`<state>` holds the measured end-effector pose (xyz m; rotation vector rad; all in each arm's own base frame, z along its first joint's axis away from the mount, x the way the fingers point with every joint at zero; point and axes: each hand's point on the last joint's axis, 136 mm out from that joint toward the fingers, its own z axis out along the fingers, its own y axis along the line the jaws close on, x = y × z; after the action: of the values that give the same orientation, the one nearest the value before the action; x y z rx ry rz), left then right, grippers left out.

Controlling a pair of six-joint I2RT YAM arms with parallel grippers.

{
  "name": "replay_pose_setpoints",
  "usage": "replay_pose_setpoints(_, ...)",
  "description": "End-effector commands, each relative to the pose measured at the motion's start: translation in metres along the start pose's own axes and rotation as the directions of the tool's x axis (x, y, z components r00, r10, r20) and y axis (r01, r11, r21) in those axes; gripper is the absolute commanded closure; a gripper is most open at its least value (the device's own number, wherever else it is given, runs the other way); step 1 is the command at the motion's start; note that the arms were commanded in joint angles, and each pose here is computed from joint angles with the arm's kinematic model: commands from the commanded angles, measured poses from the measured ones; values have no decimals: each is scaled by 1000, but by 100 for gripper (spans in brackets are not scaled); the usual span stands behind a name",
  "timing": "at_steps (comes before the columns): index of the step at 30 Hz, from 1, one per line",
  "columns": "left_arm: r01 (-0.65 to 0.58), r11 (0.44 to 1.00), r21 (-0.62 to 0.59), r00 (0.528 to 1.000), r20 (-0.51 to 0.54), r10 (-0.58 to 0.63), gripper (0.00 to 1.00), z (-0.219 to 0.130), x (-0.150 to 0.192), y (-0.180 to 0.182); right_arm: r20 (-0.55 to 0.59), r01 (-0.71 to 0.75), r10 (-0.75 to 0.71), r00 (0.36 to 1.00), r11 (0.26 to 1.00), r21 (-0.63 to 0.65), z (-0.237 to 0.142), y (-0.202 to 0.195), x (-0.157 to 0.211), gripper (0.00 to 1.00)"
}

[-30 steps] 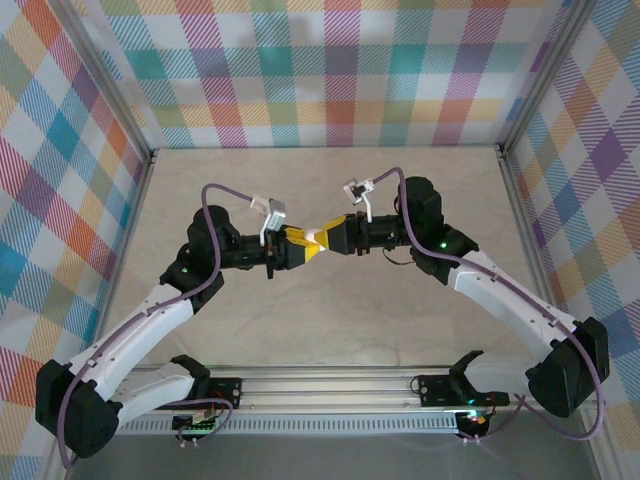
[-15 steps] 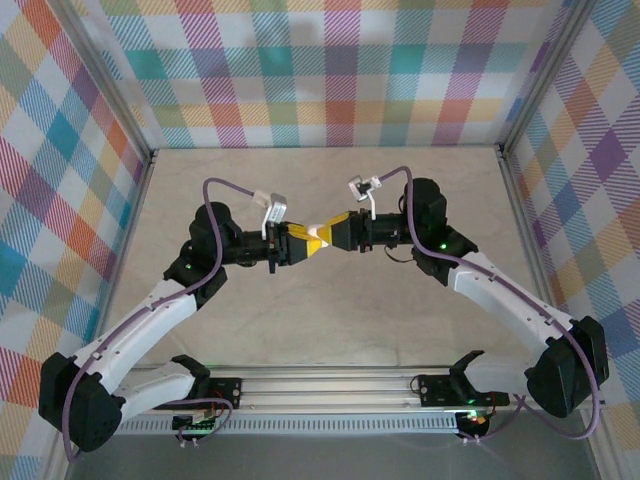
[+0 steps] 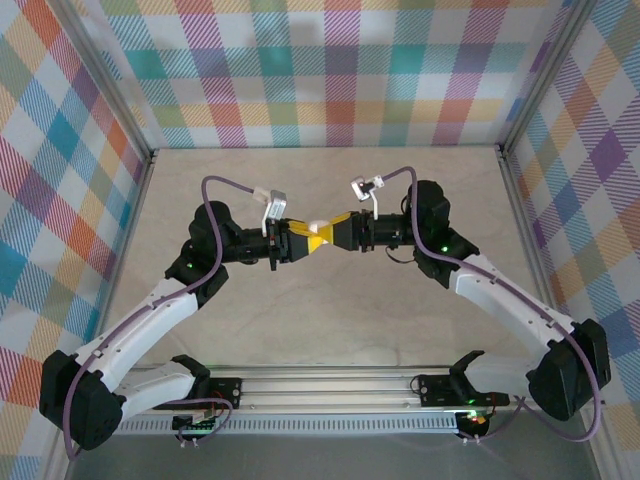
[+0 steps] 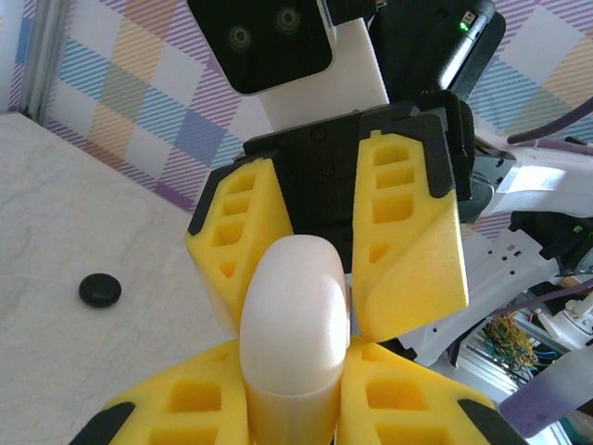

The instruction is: Insert wireless bluetooth earbuds into charging case

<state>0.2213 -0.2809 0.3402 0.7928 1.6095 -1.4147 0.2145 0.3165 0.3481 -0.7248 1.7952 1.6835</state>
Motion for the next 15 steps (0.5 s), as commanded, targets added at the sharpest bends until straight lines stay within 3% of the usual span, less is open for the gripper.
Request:
replay_pose_setpoints(1, -75, 997, 14, 994, 85, 73, 100, -2, -26, -12, -7, 6, -7, 1000, 999, -46, -4, 15, 4, 67)
replay_pose_setpoints(15, -64, 998, 27, 992, 107, 61, 100, 1, -34, -13, -7, 30, -30, 1000, 996, -80, -9, 23, 6, 60)
